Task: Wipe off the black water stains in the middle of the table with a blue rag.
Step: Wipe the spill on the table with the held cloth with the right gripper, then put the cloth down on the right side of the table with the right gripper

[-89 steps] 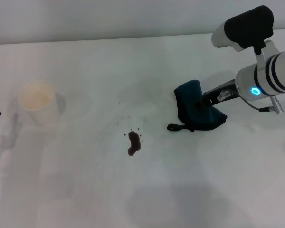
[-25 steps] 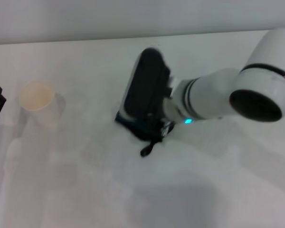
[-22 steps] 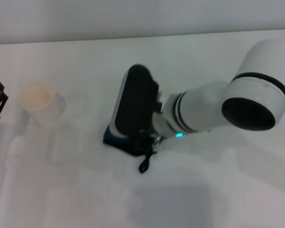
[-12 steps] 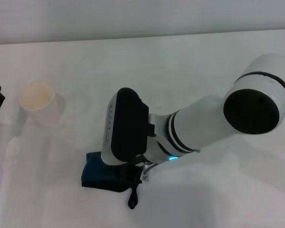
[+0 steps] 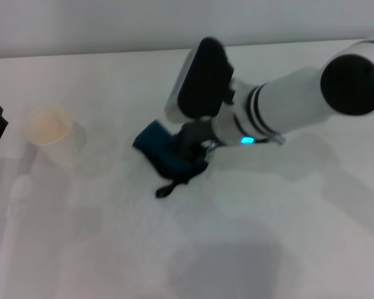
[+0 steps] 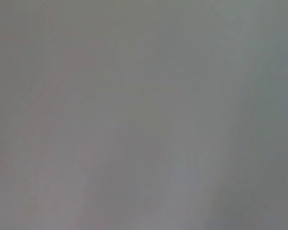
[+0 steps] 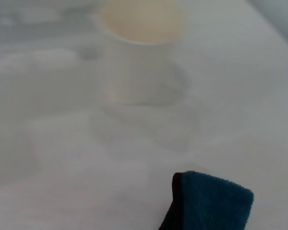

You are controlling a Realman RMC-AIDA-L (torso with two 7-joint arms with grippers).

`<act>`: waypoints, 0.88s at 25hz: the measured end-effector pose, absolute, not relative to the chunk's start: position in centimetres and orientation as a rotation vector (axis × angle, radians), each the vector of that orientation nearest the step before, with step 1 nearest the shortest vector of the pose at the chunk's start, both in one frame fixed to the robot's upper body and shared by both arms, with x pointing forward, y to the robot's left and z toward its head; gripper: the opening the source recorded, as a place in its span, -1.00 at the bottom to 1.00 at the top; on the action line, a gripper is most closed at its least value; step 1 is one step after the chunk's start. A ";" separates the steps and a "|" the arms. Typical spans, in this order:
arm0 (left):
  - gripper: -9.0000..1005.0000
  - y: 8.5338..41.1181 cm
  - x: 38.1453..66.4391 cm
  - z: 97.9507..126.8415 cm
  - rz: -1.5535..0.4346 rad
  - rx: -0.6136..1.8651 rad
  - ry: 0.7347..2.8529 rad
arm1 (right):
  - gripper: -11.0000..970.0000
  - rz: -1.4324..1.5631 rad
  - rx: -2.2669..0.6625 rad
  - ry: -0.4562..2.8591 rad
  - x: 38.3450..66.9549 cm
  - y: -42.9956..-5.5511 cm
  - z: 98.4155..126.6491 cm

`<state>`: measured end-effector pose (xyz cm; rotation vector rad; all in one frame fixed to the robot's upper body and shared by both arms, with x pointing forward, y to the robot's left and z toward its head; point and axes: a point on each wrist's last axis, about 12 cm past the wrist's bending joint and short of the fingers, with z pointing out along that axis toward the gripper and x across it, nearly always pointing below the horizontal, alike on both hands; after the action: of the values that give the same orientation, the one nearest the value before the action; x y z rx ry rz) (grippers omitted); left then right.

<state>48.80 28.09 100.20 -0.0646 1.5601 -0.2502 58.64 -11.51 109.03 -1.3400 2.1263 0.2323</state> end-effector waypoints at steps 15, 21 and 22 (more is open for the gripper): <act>0.77 28.0 49.1 100.4 -0.253 -0.058 1.554 | -0.83 -0.061 -1.134 2.319 60.9 -18.5 109.3; 0.77 28.1 49.0 100.3 -0.269 -0.080 1.557 | -0.83 0.049 -1.009 2.372 59.1 -20.5 110.9; 0.77 28.1 48.9 100.3 -0.269 -0.082 1.558 | -0.83 0.059 -1.005 2.375 58.7 -20.5 111.0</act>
<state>48.95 28.13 100.27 -0.0817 1.5576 -0.2689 58.74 -20.55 111.00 -1.0047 2.3753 0.0586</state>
